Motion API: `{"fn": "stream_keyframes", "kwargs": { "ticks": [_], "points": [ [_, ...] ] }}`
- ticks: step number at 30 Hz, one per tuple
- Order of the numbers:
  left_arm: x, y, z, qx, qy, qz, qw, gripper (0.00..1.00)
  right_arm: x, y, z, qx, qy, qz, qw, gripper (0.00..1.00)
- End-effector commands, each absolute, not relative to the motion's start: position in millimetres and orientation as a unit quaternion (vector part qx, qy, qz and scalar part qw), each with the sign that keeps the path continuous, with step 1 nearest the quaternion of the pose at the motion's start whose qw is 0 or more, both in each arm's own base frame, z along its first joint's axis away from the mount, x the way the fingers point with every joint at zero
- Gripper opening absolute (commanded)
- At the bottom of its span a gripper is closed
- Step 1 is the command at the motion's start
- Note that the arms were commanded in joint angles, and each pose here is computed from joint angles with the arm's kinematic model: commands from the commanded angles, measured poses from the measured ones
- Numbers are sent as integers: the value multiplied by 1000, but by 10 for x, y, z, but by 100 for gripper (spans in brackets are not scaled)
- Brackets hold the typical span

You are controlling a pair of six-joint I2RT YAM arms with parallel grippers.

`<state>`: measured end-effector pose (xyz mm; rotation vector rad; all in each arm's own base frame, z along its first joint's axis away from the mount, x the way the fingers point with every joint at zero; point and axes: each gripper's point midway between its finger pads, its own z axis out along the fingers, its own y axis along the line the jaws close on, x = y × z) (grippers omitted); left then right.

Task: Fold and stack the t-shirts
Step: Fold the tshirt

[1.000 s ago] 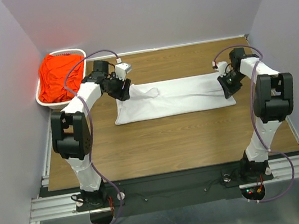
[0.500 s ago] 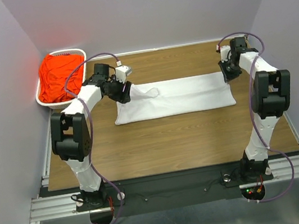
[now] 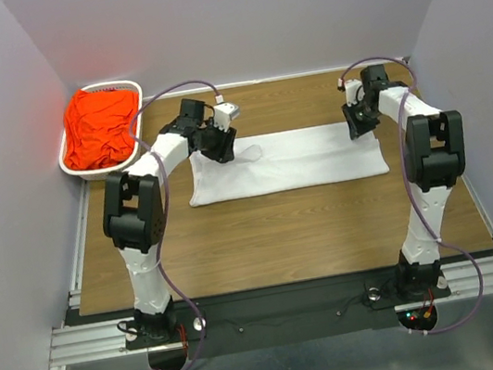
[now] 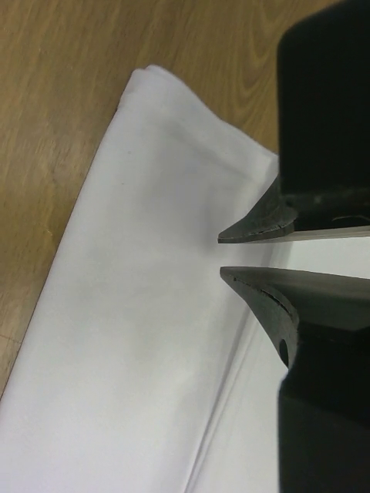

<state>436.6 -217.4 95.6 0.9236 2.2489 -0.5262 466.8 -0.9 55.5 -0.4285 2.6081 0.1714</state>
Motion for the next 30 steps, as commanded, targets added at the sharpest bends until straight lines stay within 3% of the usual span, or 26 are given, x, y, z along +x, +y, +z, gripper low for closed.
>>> {"fn": "stream_keyframes", "kwargs": {
  "ticks": [1, 7, 13, 17, 21, 23, 24, 27, 30],
  "points": [
    [4541, -2331, 858, 336, 861, -205, 321, 52, 4776, -39, 405, -152, 956, 58, 242, 24],
    [4775, -2350, 561, 312, 879, -189, 306, 45, 4513, -155, 128, -166, 966, 32, 195, 24],
    [5073, -2286, 386, 310, 889, -149, 303, 43, 3855, 5, 112, -213, 966, 60, 130, 23],
    [5539, -2204, 799, 294, 877, -144, 351, 52, 3196, 620, 274, -294, 939, 161, 74, 23],
    [5506, -2177, 1531, 292, 847, -189, 401, 57, 2620, 1238, 835, -350, 882, 315, 31, 23],
    [5275, -2188, 1547, 292, 847, -207, 393, 57, 2791, 1284, 1073, -352, 876, 324, 63, 23],
    [5171, -2176, 1834, 289, 835, -214, 416, 58, 2878, 1258, 1115, -351, 878, 316, 76, 23],
    [4889, -2204, 1691, 276, 844, -232, 397, 59, 3280, 1089, 1133, -324, 897, 272, 132, 24],
    [4756, -2174, 1440, 260, 864, -221, 371, 56, 3469, 1004, 913, -299, 915, 236, 135, 22]
  ]
}}
